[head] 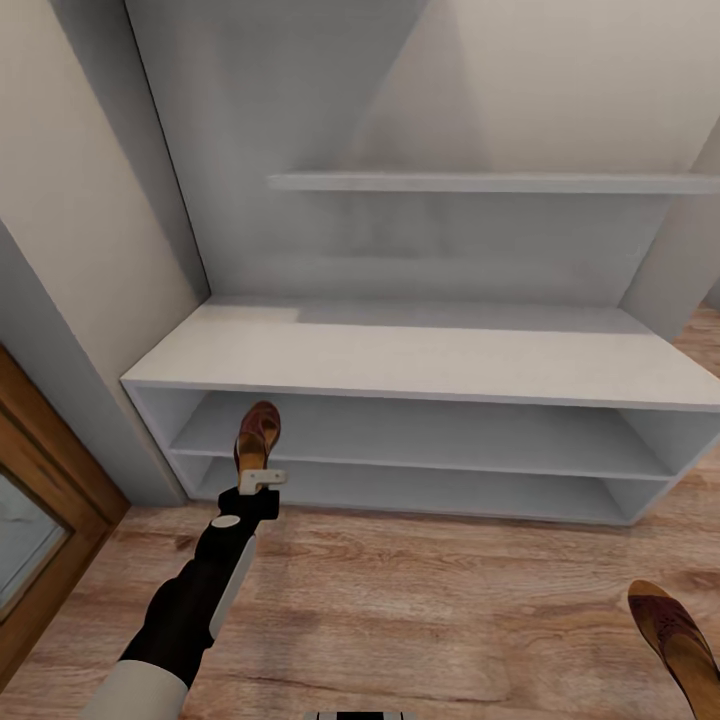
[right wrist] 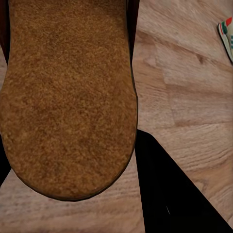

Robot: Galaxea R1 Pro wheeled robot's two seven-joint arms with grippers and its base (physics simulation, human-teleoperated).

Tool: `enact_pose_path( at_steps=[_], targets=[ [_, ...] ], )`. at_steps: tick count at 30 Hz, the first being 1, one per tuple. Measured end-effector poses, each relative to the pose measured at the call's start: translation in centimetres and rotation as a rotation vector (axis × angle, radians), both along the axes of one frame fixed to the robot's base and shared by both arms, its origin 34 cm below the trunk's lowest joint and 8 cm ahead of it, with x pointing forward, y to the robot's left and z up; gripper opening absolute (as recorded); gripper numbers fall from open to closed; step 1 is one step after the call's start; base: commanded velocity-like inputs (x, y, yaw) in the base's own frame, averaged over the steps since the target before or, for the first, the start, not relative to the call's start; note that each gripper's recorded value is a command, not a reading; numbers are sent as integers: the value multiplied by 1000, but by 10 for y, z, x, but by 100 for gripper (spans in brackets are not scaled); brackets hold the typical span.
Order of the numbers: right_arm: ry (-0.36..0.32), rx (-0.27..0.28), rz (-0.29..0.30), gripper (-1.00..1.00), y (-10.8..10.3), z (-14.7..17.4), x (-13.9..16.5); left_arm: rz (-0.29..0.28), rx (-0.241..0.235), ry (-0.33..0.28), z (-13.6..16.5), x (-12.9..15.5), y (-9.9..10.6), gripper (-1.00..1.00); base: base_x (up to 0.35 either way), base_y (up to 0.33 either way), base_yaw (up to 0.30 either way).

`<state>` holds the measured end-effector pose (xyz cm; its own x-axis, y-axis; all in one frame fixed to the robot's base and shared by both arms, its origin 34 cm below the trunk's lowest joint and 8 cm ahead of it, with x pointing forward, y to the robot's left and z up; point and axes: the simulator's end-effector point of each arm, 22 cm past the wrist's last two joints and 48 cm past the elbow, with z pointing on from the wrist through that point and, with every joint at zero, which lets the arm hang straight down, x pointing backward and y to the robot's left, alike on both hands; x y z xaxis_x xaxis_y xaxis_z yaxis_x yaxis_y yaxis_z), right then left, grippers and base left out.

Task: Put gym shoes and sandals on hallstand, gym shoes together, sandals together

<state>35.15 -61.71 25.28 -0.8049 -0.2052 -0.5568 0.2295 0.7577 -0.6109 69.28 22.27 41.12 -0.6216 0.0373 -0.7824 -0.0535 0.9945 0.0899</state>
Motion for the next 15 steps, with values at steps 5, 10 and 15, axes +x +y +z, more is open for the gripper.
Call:
enact_pose_path(
  at_steps=[5, 10, 15],
  targets=[
    [0, 0, 0, -100, 0, 0, 0, 0, 0, 0, -2, 0, 0, -100, 0, 0, 0],
    [0, 1, 0, -100, 0, 0, 0, 0, -1, -4, -1, 0, 0, -100, 0, 0, 0],
    [0, 1, 0, -100, 0, 0, 0, -1, -1, -5, -1, 0, 0, -100, 0, 0, 0]
  ],
)
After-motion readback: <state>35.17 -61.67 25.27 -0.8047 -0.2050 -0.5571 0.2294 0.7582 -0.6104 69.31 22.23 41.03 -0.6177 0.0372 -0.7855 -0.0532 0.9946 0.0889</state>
